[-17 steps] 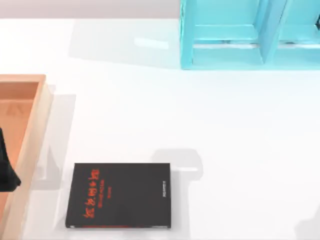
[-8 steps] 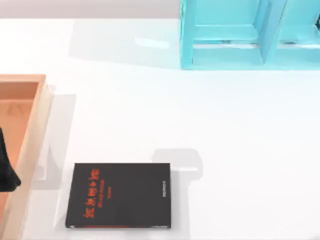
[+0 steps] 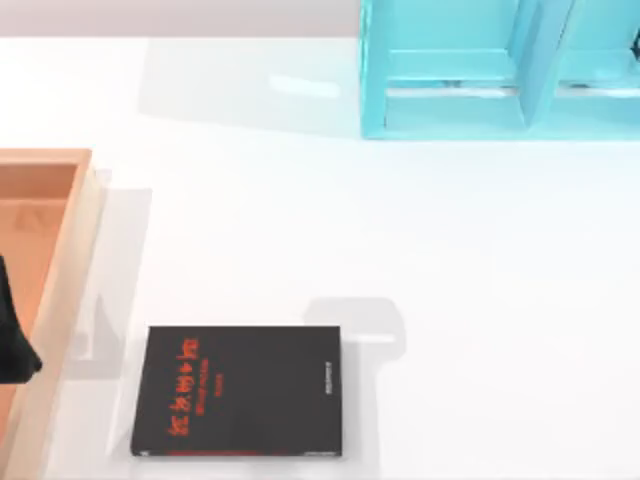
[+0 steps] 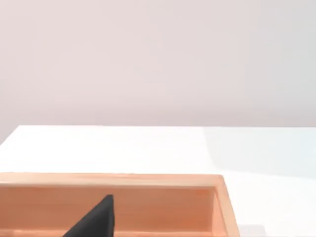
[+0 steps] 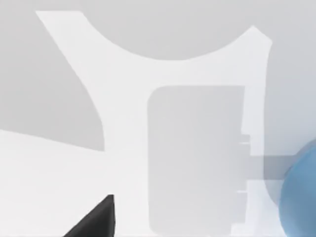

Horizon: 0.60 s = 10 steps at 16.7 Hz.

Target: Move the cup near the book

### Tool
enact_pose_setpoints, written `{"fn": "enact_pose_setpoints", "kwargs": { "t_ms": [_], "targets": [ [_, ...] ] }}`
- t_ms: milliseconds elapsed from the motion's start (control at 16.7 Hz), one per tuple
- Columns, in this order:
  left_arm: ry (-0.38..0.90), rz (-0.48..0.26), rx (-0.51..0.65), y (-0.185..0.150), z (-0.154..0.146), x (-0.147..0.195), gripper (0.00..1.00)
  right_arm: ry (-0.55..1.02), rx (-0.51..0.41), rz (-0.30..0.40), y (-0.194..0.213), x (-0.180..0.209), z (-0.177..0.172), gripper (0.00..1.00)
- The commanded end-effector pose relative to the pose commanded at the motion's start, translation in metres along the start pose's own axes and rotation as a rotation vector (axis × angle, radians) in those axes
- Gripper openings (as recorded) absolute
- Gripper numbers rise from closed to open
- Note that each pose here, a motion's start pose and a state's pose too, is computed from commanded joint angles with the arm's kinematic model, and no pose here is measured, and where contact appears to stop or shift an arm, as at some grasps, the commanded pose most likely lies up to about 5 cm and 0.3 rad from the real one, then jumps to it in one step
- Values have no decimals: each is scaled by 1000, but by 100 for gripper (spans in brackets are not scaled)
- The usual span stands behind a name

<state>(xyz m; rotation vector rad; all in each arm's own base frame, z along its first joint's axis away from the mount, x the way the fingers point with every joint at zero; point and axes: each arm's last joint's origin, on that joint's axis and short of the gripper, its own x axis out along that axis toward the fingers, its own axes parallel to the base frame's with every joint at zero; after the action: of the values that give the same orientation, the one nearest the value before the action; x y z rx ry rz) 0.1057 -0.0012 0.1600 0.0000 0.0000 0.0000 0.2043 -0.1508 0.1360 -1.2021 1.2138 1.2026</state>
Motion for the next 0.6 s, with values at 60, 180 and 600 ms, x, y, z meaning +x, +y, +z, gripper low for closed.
{"fn": "enact_pose_setpoints", "kwargs": {
  "t_ms": [60,180,600],
  "targets": [
    [0,0,0,0,0,0,100,0,0,0,0,0,0,85],
    [0,0,0,0,0,0,100,0,0,0,0,0,0,70],
    [0,0,0,0,0,0,100,0,0,0,0,0,0,17]
  ]
}}
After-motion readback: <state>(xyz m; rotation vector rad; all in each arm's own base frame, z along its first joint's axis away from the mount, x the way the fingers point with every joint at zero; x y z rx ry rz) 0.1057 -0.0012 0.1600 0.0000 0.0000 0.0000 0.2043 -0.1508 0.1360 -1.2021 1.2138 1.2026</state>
